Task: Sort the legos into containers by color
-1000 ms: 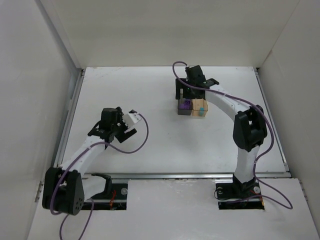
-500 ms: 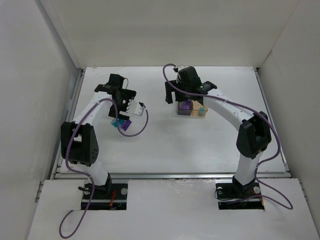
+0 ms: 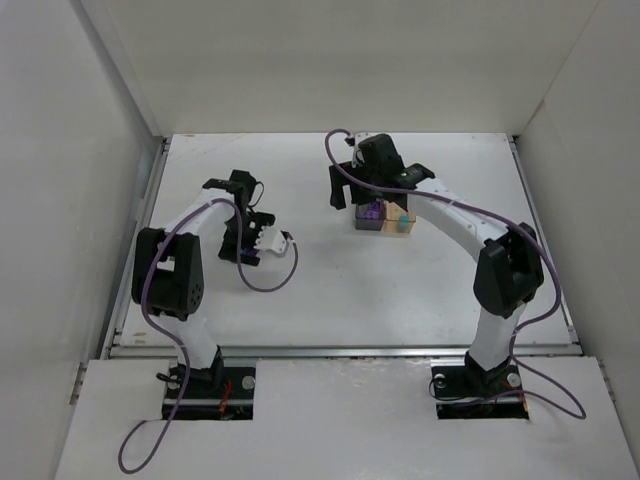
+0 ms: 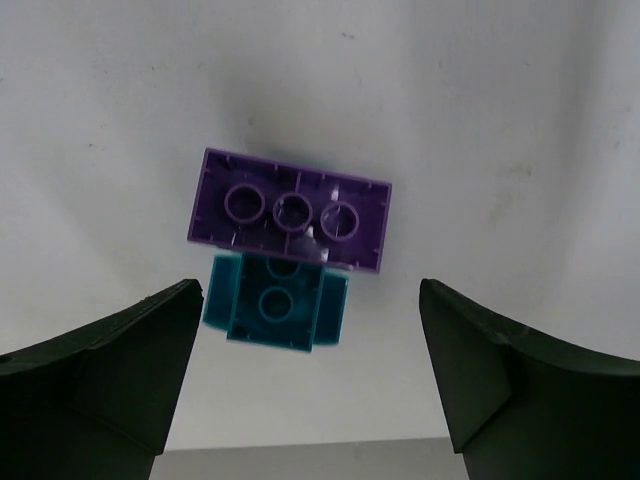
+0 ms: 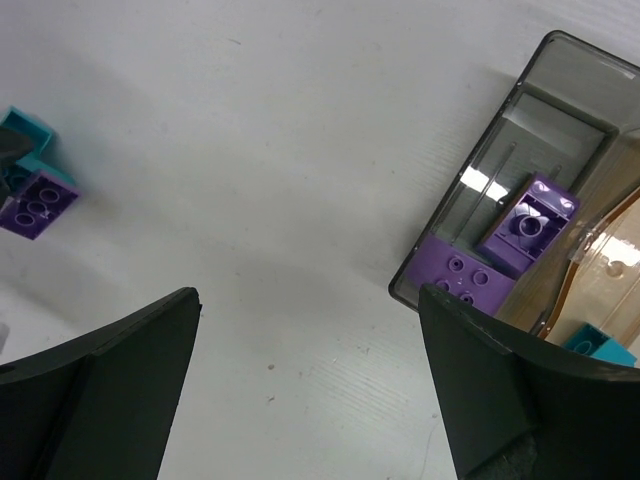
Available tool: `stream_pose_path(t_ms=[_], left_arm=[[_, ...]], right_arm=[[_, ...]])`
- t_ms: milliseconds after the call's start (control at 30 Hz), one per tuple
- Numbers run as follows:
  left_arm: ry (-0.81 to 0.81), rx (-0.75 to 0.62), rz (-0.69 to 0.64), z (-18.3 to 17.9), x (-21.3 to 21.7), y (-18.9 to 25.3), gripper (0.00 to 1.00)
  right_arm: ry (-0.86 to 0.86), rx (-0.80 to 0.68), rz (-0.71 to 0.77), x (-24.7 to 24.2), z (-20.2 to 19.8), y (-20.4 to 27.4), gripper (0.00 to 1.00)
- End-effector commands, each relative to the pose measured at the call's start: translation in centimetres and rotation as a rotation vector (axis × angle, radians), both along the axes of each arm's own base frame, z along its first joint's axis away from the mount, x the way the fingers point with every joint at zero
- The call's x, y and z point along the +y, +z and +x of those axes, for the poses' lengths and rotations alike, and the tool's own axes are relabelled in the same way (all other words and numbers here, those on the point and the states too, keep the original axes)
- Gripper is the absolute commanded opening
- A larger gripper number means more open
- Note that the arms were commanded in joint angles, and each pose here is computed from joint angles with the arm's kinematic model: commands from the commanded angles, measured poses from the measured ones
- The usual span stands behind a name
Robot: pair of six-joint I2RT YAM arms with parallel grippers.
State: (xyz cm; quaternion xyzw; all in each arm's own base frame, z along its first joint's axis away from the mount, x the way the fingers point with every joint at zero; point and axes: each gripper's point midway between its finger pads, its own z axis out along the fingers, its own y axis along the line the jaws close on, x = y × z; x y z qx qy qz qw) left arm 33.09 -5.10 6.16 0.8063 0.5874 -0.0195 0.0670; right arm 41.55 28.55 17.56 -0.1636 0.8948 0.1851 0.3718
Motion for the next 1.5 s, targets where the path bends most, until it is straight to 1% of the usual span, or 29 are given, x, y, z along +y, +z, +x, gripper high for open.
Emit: stream_pose_path(t_ms=[0, 33, 67, 133, 167, 267, 300, 367, 400, 467, 500, 567, 600, 633, 667, 700, 733, 767, 800, 900, 967, 1033, 1067, 1100, 1133, 1200, 1267, 1367, 1467], left_arm=[[0.064, 0.056, -0.048, -0.4, -0.9, -1.1, 0.83], [0.064, 0.056, -0.048, -0.2, -1.0, -1.3, 0.71], [0.064, 0.056, -0.048, -0.2, -1.0, -1.3, 0.66], [0.065, 0.065, -0.046, -0.7, -0.9, -2.1, 0.58], [0.065, 0.068, -0.045, -1.1, -0.8, -2.3, 0.49], [0.065, 0.067, -0.045, -1.4, -0.7, -2.5, 0.31], [0.081, 0.069, -0.046, -1.5, -0.7, -2.5, 0.18], [0.122, 0.078, -0.055, -1.7, -0.8, -2.5, 0.03], [0.134, 0.064, -0.070, -1.4, -1.1, -2.0, 0.00], [0.175, 0.053, -0.097, -1.1, -1.5, -1.3, 0.00], [0.188, 0.019, -0.168, -0.2, -2.7, 0.3, 0.00], [0.217, 0.026, -0.274, 0.0, -4.6, 2.6, 0.00], [0.230, 0.012, -0.421, 0.7, -7.1, 5.7, 0.00], [0.236, 0.015, -0.498, 0.8, -8.4, 7.5, 0.00], [0.240, 0.014, -0.573, 0.9, -9.6, 9.2, 0.00], [0.239, 0.019, -0.643, 0.8, -10.6, 10.8, 0.00], [0.200, 0.018, -0.753, 0.4, -12.6, 13.6, 0.00], [0.238, 0.050, -0.798, -0.1, -13.6, 14.5, 0.00], [0.240, 0.010, -0.852, 0.8, -14.7, 16.0, 0.00], [0.309, 0.003, -0.944, 1.1, -17.2, 18.4, 0.00], [0.371, 0.007, -0.958, 1.3, -18.6, 18.9, 0.00], [0.511, 0.013, -0.973, 2.2, -19.8, 19.1, 0.00], [0.549, -0.026, -0.950, 3.0, -19.9, 19.2, 0.00], [0.530, -0.027, -0.939, 2.4, -20.9, 19.1, 0.00], [0.533, -0.036, -0.939, 2.3, -21.3, 19.5, 0.00], [0.554, -0.056, -0.929, 2.4, -21.7, 19.4, 0.00], [0.563, -0.071, -0.941, 2.6, -22.1, 19.7, 0.00], [0.582, -0.092, -0.947, 2.9, -22.3, 20.2, 0.00], [0.588, -0.112, -0.954, 2.9, -22.4, 20.7, 0.00]], right_arm=[[0.018, -0.046, 0.053, 1.0, 1.0, 1.7, 0.95], [0.018, -0.046, 0.053, 1.0, 1.0, 1.7, 0.95], [0.018, -0.046, 0.053, 1.0, 1.0, 1.7, 0.95], [0.009, -0.041, 0.041, 0.5, 0.7, 1.3, 0.95], [0.009, -0.049, 0.045, 0.5, 0.7, 1.7, 0.95], [0.003, -0.043, 0.050, 0.4, 0.4, 1.7, 0.95], [0.003, -0.043, 0.050, 0.4, 0.4, 1.7, 0.95], [0.006, -0.053, 0.073, 0.5, 0.2, 2.8, 0.95], [-0.003, -0.054, 0.073, 0.1, 0.4, 2.8, 0.95], [0.004, -0.062, 0.085, -0.2, -0.3, 4.1, 0.95], [0.007, -0.061, 0.095, -0.5, -0.4, 4.4, 0.95], [0.019, -0.047, 0.135, -1.2, -1.0, 5.1, 0.95], [0.033, -0.082, 0.173, -1.5, -1.5, 7.0, 0.95], [0.049, -0.092, 0.212, -1.6, -1.9, 7.9, 0.95], [0.099, -0.070, 0.255, -1.7, -3.0, 7.6, 0.95], [0.133, -0.127, 0.327, -1.5, -3.7, 10.4, 0.95], [0.175, -0.130, 0.367, -1.0, -4.7, 11.1, 0.95], [0.211, -0.121, 0.405, -1.0, -5.4, 11.9, 0.95], [0.218, -0.121, 0.422, -0.9, -5.9, 12.5, 0.95], [0.171, -0.095, 0.480, -0.6, -6.4, 14.0, 0.95], [0.123, -0.067, 0.537, 0.1, -6.8, 15.1, 0.94], [0.088, -0.062, 0.552, 1.4, -7.2, 15.3, 0.94], [0.072, -0.073, 0.581, 2.1, -7.2, 16.3, 0.94], [0.055, -0.072, 0.582, 2.4, -7.3, 16.3, 0.94], [0.036, -0.111, 0.581, 3.1, -7.4, 17.4, 0.93], [-0.018, -0.083, 0.555, 3.4, -6.6, 16.3, 0.91], [-0.040, -0.078, 0.547, 3.6, -6.4, 16.0, 0.86], [-0.072, -0.055, 0.521, 3.6, -6.2, 14.6, 0.83], [-0.080, -0.028, 0.492, 4.0, -6.2, 13.0, 0.83]])
